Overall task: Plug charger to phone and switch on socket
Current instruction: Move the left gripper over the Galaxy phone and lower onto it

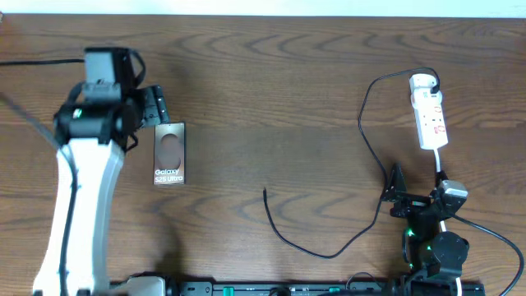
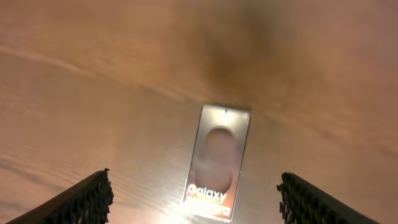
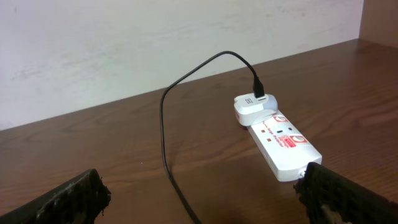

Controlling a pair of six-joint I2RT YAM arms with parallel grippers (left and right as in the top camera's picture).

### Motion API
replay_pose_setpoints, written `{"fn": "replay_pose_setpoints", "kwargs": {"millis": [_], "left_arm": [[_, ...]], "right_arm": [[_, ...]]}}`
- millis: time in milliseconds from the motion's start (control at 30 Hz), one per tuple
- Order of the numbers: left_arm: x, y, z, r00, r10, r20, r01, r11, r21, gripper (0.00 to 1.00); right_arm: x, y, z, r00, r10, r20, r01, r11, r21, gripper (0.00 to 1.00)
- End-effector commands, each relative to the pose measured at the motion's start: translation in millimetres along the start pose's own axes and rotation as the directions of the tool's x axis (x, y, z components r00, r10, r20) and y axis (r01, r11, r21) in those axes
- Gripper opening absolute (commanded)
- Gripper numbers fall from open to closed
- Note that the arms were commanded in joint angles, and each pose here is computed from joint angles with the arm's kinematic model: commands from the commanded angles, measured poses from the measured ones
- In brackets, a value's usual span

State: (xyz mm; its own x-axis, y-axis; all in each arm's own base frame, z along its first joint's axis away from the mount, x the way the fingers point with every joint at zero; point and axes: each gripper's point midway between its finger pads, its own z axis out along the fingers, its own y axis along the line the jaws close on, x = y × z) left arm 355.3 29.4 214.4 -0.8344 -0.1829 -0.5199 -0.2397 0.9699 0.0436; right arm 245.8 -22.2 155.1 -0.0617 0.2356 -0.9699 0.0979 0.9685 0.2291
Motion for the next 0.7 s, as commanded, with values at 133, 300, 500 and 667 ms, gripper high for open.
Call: {"fn": "replay_pose_setpoints", "kwargs": {"millis": [133,300,500,667], "left_arm": [[16,-6,41,0.99,0.028,-0.142,-0.029,1.0,-0.004,0.42],[21,-7,54,0.983,0.033,-0.181,-0.035,0.999,-0.01,0.98],[27,-6,59,0.979,0.036,-0.199,-0.039,0.999,-0.012,0.98],[43,-5,71,0.967,0.047,-0.251,-0.053,0.998,-0.018,0.98]], "right_arm": [[2,2,0,1.0,-0.01,-0.006,0.01,1.0,-0.007,0.99],[2,2,0,1.0,-0.01,-0.006,0.01,1.0,-0.007,0.99],[2,2,0,1.0,-0.01,-0.006,0.01,1.0,-0.007,0.99],[2,2,0,1.0,-0.01,-0.007,0.01,1.0,-0.007,0.99]]}}
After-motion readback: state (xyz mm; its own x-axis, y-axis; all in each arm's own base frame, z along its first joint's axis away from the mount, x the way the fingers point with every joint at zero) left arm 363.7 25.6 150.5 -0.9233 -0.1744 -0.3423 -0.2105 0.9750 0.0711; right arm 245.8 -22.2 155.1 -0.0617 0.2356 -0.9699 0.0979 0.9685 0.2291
